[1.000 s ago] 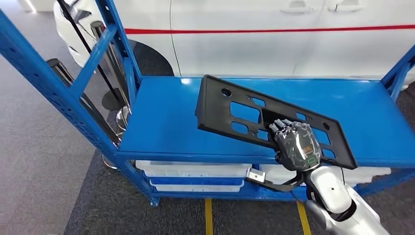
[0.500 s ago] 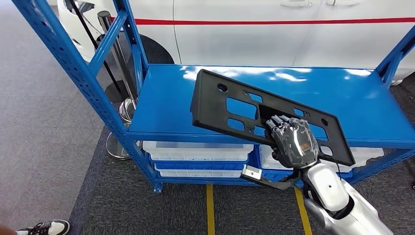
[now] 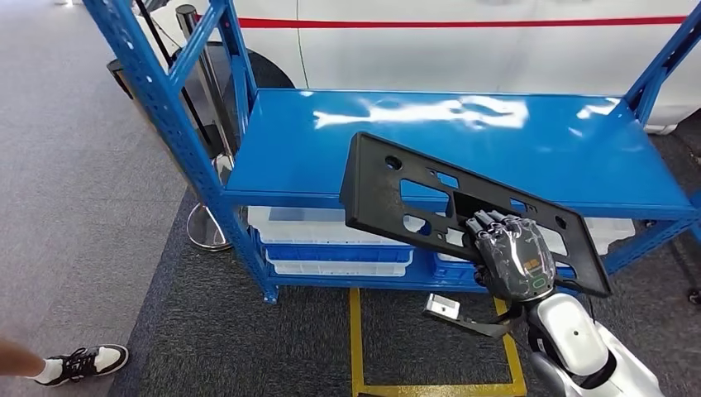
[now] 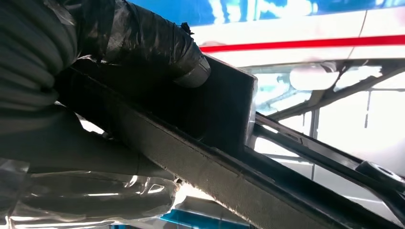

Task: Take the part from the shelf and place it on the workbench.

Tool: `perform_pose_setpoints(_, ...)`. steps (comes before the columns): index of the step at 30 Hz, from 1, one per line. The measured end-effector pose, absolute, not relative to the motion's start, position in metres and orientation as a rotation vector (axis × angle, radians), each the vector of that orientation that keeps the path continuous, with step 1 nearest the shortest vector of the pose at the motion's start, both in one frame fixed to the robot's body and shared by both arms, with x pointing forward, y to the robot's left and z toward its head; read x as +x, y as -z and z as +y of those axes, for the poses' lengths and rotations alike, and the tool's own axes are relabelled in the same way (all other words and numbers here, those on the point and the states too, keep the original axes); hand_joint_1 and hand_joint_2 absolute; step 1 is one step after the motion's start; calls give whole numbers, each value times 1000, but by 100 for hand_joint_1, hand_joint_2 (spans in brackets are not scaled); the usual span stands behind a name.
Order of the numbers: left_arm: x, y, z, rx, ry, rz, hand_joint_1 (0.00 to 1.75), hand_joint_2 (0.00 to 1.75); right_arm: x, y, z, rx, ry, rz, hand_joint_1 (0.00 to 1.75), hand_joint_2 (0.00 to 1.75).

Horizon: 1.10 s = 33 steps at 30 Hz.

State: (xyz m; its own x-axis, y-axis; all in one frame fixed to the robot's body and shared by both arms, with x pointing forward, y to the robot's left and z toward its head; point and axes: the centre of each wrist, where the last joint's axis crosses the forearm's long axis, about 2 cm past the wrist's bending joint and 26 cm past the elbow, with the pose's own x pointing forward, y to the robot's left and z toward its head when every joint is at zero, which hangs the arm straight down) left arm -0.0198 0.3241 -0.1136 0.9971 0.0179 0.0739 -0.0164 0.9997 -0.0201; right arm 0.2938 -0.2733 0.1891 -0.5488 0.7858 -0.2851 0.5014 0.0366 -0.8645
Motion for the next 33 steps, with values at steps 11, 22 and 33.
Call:
perform_pose_setpoints(11, -16, 114, 323, -55, -75, -16, 0, 175, 313, -206, -254, -1299, -1552, -2045, 175, 175)
perform_pose_setpoints(22, -25, 113, 336, -42, -36, -72, 0, 175, 331, -222, -234, -1260, -1506, -2065, 175, 175)
perform_pose_setpoints(33, -27, 113, 328, -34, -8, -93, 0, 175, 315, -212, -280, -1295, -1534, -1985, 175, 175)
